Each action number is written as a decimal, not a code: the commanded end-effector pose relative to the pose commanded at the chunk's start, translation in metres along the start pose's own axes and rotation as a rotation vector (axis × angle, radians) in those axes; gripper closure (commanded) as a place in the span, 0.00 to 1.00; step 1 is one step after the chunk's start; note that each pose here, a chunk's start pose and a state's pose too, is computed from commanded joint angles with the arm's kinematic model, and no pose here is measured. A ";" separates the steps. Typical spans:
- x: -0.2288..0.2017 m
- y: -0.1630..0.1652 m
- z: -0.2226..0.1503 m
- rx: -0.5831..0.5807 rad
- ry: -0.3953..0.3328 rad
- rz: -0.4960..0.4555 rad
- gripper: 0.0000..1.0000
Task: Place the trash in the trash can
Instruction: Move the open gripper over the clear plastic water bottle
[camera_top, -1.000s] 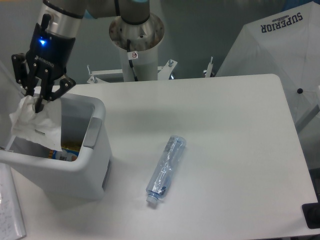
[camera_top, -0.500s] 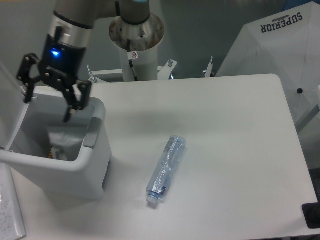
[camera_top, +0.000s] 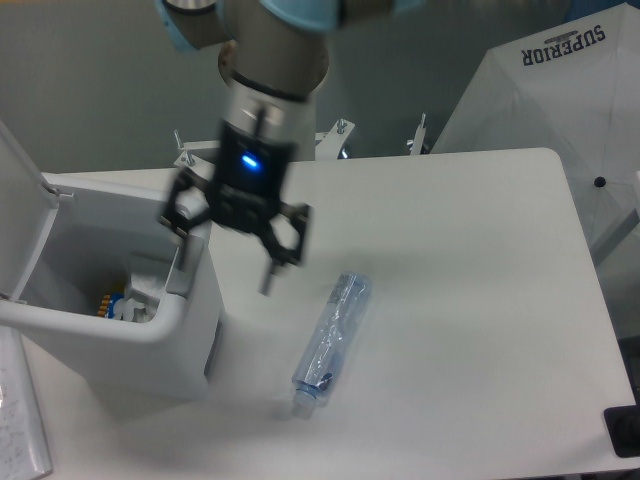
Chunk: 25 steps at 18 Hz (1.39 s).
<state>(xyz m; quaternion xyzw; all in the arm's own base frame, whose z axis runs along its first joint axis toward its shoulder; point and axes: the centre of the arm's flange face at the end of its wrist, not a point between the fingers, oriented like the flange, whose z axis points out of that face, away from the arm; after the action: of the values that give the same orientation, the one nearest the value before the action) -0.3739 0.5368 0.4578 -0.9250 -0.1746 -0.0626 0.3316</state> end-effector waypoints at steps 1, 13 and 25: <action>-0.010 -0.001 0.005 -0.003 -0.002 -0.004 0.00; -0.072 0.017 0.115 -0.226 0.087 -0.039 0.00; -0.054 0.037 0.212 -0.570 0.047 0.025 0.00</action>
<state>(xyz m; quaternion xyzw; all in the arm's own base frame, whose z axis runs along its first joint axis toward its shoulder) -0.4106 0.6297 0.2599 -0.9813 -0.1305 -0.1266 0.0627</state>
